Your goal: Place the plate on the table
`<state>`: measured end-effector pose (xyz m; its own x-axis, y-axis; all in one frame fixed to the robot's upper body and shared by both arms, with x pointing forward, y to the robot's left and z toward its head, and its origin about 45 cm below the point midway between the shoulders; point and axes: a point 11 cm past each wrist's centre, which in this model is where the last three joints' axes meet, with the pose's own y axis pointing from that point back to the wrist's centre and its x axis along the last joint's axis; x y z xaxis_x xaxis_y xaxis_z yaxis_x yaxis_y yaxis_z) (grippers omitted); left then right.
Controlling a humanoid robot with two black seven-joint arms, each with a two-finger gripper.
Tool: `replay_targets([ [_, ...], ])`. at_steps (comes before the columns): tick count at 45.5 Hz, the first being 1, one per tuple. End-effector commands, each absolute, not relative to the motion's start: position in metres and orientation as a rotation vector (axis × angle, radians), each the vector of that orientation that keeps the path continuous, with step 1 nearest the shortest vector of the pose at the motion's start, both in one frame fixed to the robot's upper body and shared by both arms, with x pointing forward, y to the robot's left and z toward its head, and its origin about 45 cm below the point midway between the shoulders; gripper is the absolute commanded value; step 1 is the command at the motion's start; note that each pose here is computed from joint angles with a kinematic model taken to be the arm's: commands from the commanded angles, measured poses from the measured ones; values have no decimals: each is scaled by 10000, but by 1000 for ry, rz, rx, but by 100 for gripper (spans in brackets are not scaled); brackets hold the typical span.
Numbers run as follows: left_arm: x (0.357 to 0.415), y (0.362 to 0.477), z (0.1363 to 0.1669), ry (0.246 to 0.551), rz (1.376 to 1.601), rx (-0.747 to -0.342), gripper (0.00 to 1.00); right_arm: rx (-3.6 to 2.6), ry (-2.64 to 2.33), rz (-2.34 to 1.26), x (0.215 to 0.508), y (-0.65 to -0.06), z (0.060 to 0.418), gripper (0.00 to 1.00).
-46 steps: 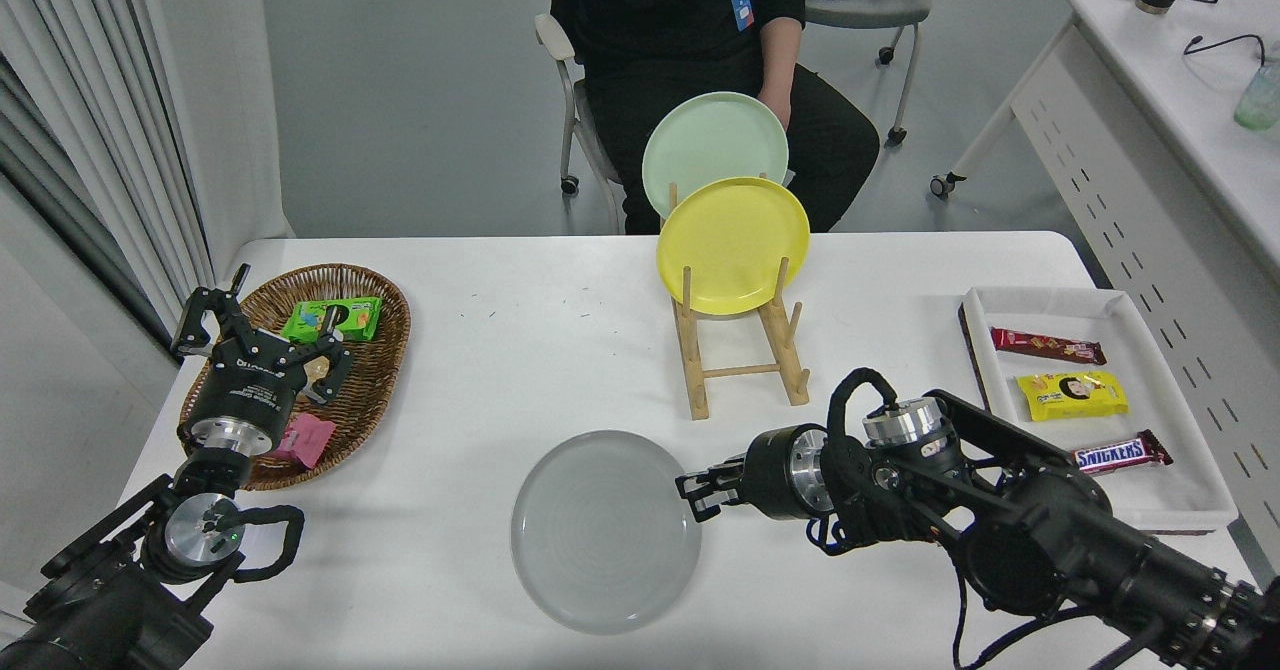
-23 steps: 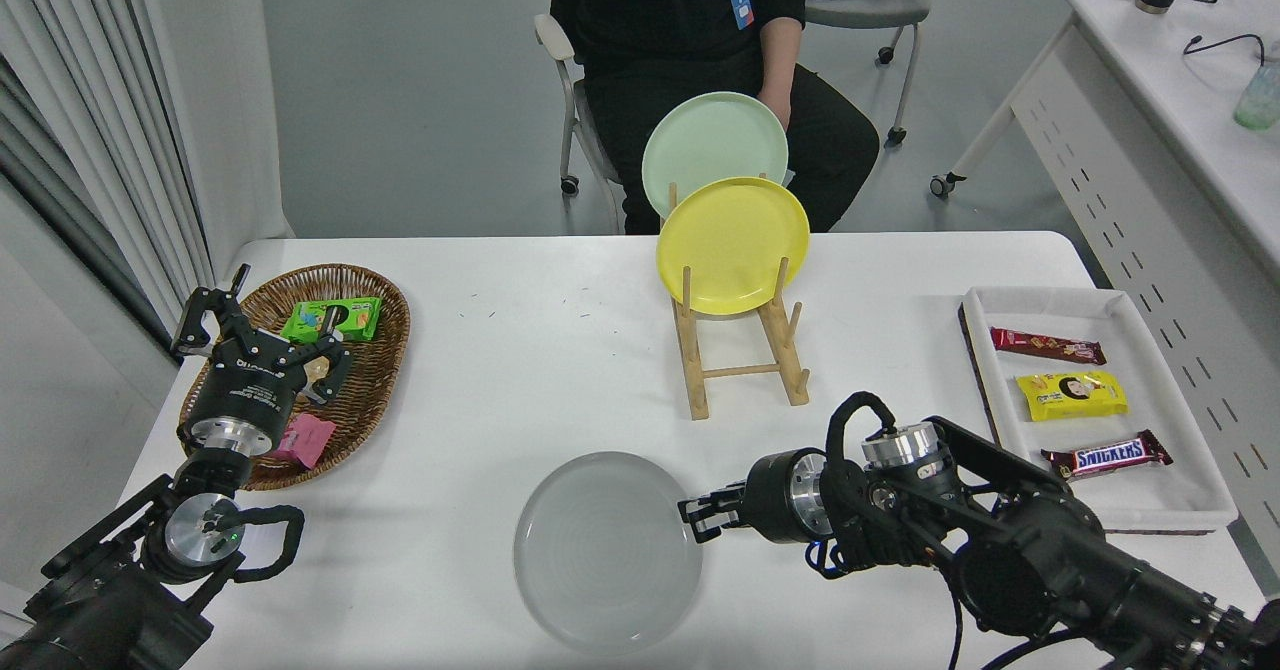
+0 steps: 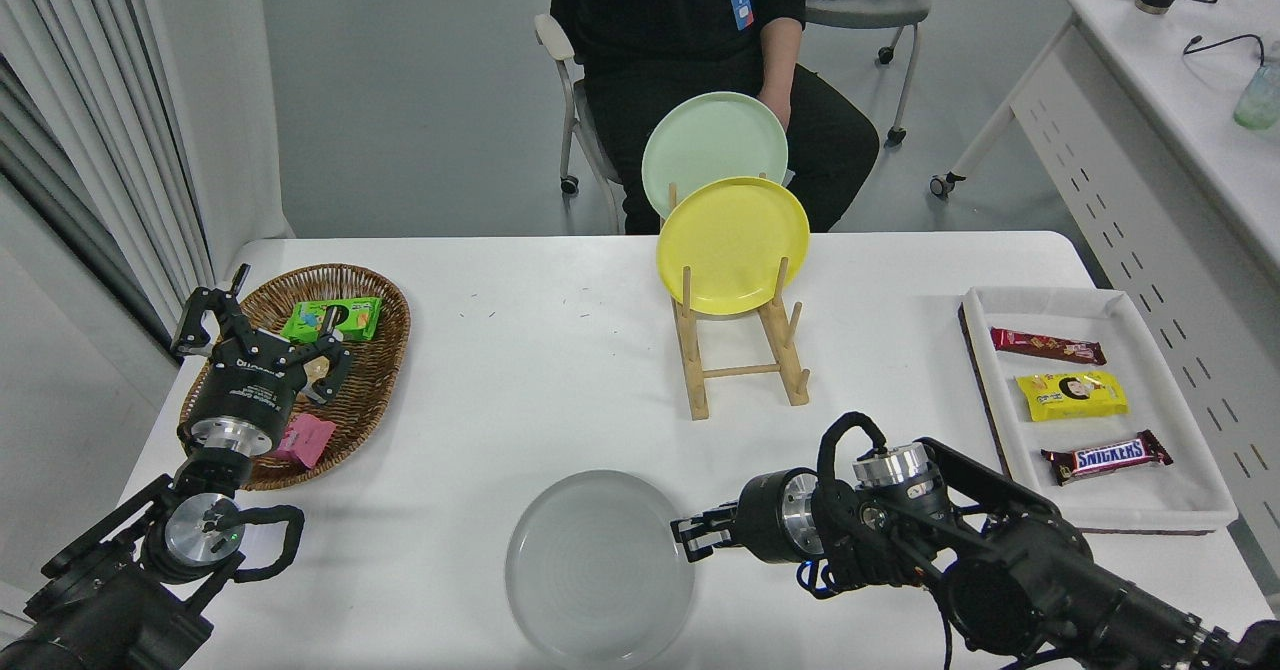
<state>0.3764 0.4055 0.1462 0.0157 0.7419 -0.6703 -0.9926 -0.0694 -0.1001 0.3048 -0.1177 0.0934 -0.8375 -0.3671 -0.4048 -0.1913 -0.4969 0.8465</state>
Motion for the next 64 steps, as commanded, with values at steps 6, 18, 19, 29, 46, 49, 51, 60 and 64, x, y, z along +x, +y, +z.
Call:
replay_targets([
  [6, 3764, 4055, 1462, 482, 1520, -672, 98, 853, -1538, -2486, 3039, -1213, 896, 11],
  [18, 3764, 4055, 1462, 482, 1520, -672, 98, 842, -1517, -2495, 2988, -1150, 869, 11],
  [19, 3764, 4055, 1462, 482, 1520, -672, 98, 842, -1517, -2495, 2988, -1150, 869, 11],
  [29, 3764, 4055, 1462, 482, 1520, -672, 98, 845, -1515, -2503, 3002, -1142, 884, 26],
  [46, 3764, 4055, 1462, 482, 1520, -672, 98, 859, -1518, -2533, 3072, -1148, 947, 73],
  [49, 3764, 4055, 1462, 482, 1520, -672, 98, 864, -1508, -2553, 3098, -1119, 981, 85],
  [51, 3764, 4055, 1462, 482, 1520, -672, 98, 869, -1507, -2562, 3117, -1109, 1000, 91],
  [60, 3764, 4055, 1462, 482, 1520, -672, 98, 918, -1520, -2592, 3227, -1096, 1100, 98],
  [64, 3764, 4055, 1462, 482, 1520, -672, 98, 938, -1525, -2604, 3272, -1083, 1142, 98],
])
